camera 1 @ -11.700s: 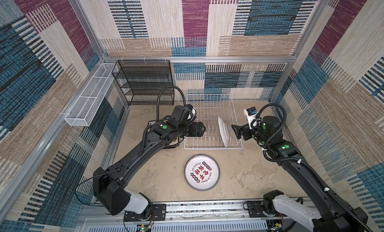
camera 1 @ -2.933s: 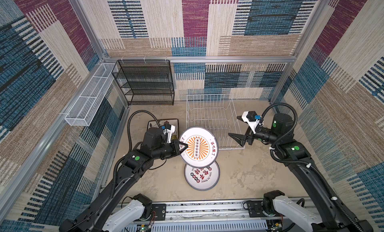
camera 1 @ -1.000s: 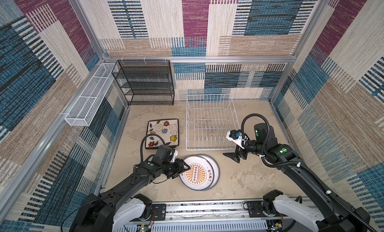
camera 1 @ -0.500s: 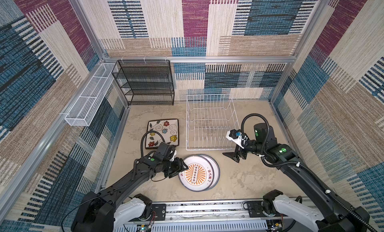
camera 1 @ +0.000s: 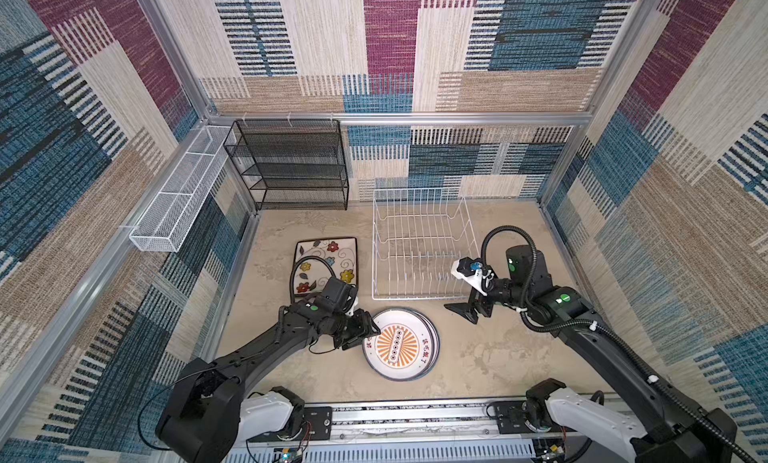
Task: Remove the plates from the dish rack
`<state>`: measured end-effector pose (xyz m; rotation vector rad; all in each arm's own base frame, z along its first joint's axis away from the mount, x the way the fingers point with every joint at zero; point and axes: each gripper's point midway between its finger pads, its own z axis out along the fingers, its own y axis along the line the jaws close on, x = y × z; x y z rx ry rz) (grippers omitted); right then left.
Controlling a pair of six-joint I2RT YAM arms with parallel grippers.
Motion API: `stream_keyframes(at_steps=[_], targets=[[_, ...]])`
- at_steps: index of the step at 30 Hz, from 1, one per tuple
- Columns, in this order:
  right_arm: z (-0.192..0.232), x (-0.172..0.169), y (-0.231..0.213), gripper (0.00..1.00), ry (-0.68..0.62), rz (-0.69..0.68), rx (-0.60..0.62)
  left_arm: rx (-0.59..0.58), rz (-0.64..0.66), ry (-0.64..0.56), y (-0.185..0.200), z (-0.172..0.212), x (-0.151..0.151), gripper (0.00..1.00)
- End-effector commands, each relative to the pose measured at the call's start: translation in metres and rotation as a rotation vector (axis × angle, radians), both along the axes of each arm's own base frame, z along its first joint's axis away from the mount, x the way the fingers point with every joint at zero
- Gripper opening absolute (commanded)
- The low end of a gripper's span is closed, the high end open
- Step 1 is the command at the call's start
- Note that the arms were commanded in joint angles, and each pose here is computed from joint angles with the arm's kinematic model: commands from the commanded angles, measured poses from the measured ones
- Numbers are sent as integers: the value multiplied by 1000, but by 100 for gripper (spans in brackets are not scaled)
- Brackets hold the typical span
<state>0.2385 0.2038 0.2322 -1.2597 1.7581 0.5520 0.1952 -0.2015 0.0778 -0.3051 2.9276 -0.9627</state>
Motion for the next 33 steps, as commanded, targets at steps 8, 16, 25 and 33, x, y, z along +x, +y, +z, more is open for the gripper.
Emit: stream_keyframes(at_steps=[8,16,25,33], targets=[[3,5,0,100,-27,-11,6,12,-27,-33,-3,6,3,59],[11,9,-2,100,-71,-58,42,64,-31,-78,8,20,3,63],[57,30,-26,100,-271,-281,157,150,-7,-390,34,87,24,83],[88,68,-101,100,-446,-778,236,351,88,-777,85,164,47,99]])
